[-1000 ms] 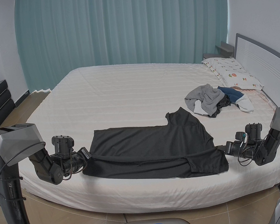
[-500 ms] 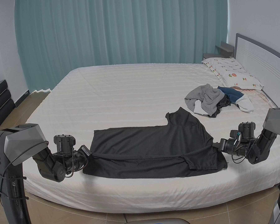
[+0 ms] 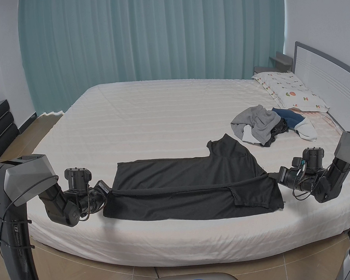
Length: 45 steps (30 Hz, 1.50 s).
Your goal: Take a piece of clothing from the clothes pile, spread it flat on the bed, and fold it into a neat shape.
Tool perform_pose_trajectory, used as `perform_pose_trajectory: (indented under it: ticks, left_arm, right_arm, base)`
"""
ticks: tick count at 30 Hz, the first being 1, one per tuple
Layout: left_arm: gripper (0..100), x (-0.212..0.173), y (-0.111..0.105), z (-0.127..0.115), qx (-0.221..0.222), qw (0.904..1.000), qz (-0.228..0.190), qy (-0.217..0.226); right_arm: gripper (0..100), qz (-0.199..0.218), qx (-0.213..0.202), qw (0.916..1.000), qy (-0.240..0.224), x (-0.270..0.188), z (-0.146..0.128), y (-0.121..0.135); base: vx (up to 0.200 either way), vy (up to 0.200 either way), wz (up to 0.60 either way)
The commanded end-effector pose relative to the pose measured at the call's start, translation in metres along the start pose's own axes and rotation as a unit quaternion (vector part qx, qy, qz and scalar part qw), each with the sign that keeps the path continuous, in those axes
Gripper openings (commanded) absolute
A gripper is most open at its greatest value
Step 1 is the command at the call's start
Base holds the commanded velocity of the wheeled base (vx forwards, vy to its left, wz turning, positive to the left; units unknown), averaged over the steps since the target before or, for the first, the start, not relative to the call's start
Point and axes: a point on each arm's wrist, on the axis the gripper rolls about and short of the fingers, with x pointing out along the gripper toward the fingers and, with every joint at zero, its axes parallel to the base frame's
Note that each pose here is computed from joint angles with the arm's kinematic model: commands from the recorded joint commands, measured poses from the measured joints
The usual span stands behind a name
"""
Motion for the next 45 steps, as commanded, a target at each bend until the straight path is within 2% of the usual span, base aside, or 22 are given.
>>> perform_pose_trajectory:
  ticks: [1, 6, 8, 14, 18, 22, 31, 38, 45]
  left_arm:
    - [0, -0.022, -0.012, 0.005, 0.004, 0.9999, -0.014, -0.008]
    - [0, -0.033, -0.016, 0.007, 0.008, 0.9997, -0.018, -0.011]
    - [0, -0.051, -0.018, 0.006, 0.025, 0.9995, -0.018, -0.011]
    - [0, -0.070, -0.013, -0.001, 0.060, 0.9982, -0.007, 0.001]
    - [0, -0.077, -0.017, -0.004, 0.066, 0.9977, -0.011, 0.004]
    - [0, -0.077, -0.017, -0.010, 0.075, 0.9969, 0.000, 0.024]
    - [0, -0.044, -0.015, -0.010, 0.067, 0.9974, 0.004, 0.028]
    - [0, -0.011, -0.016, -0.007, 0.027, 0.9996, 0.006, 0.011]
    - [0, 0.010, -0.010, -0.008, 0.023, 0.9996, 0.014, 0.005]
  right_arm:
    - [0, 0.002, -0.003, 0.9997, -0.023, -0.035, 0.012, 0.009]
    - [0, -0.001, -0.001, 0.9998, -0.019, -0.049, 0.008, 0.011]
    - [0, 0.009, 0.005, 0.9999, -0.003, -0.072, -0.003, 0.016]
    - [0, 0.002, 0.011, 0.9998, 0.019, -0.094, -0.019, 0.013]
    - [0, -0.005, -0.007, 0.9991, 0.041, -0.103, -0.034, 0.012]
    - [0, -0.004, -0.017, 0.9990, 0.042, -0.103, -0.034, 0.011]
    - [0, -0.005, -0.022, 0.9993, 0.028, -0.063, -0.015, 0.001]
    - [0, -0.024, -0.022, 0.9987, 0.038, -0.023, -0.022, -0.013]
    - [0, -0.019, -0.031, 0.9986, 0.038, 0.003, -0.024, -0.014]
  base:
    - [0.000, 0.000, 0.00]
    - [0.000, 0.000, 0.00]
    - [0.000, 0.000, 0.00]
    - [0.000, 0.000, 0.00]
    - [0.000, 0.000, 0.00]
    - [0.000, 0.000, 0.00]
    - [0.000, 0.000, 0.00]
    - [0.000, 0.000, 0.00]
    - [0.000, 0.000, 0.00]
